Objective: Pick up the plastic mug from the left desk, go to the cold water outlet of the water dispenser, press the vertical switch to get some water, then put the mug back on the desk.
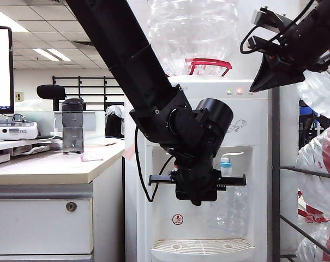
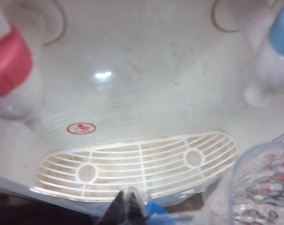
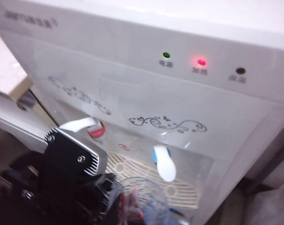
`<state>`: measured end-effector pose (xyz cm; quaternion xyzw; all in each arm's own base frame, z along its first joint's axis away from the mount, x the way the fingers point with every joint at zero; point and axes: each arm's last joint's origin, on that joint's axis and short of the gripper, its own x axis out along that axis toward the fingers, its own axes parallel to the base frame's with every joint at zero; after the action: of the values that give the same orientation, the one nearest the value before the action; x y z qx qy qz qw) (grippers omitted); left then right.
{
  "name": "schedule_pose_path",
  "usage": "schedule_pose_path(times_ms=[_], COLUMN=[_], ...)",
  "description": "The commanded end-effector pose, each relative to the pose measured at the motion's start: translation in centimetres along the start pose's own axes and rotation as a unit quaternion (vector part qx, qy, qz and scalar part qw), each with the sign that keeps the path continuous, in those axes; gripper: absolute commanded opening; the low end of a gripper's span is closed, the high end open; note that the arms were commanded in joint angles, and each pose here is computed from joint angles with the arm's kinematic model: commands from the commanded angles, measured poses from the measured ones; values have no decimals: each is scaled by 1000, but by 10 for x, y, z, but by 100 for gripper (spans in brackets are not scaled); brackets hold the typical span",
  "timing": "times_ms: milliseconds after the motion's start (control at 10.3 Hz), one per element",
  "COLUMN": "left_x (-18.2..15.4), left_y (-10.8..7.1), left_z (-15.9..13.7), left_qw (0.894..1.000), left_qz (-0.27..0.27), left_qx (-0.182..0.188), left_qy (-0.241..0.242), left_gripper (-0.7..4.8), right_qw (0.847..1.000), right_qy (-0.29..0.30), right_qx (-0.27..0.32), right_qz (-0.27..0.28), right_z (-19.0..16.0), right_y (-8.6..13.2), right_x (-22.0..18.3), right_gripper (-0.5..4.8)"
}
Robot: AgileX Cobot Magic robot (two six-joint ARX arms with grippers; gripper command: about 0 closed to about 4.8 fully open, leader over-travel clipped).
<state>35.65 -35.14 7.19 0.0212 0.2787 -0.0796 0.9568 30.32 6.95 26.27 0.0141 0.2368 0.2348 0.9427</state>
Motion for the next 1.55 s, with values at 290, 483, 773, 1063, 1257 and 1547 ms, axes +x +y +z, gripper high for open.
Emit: schedule_pose_path(times_ms=[290,483,773,1063,1257,1547], left_x=[6,10,18,25,26,27], left_y=[2,0,-8,-12,-11,-8], left_z=[3,7,15,16,15,13], left_qw=[1000,1000,999,999,999,998], left_qz=[1,-2,-5,-9,-6,-5], left_qx=[-23,-28,-30,-32,-45,-48], left_qy=[-5,-11,-11,-12,-7,30], left_gripper=[-7,-7,-7,-7,-7,-7], right_qw=[999,998,998,998,998,998], right_qy=[-28,-37,-48,-52,-52,-53], right_qx=[32,35,33,31,31,31], right_qz=[29,30,31,31,31,31], right_z=[10,12,18,20,20,20], right_y=[4,5,7,7,7,7], right_x=[-8,-11,-15,-17,-17,-17], right_gripper=[-5,-5,-5,-5,-5,-5])
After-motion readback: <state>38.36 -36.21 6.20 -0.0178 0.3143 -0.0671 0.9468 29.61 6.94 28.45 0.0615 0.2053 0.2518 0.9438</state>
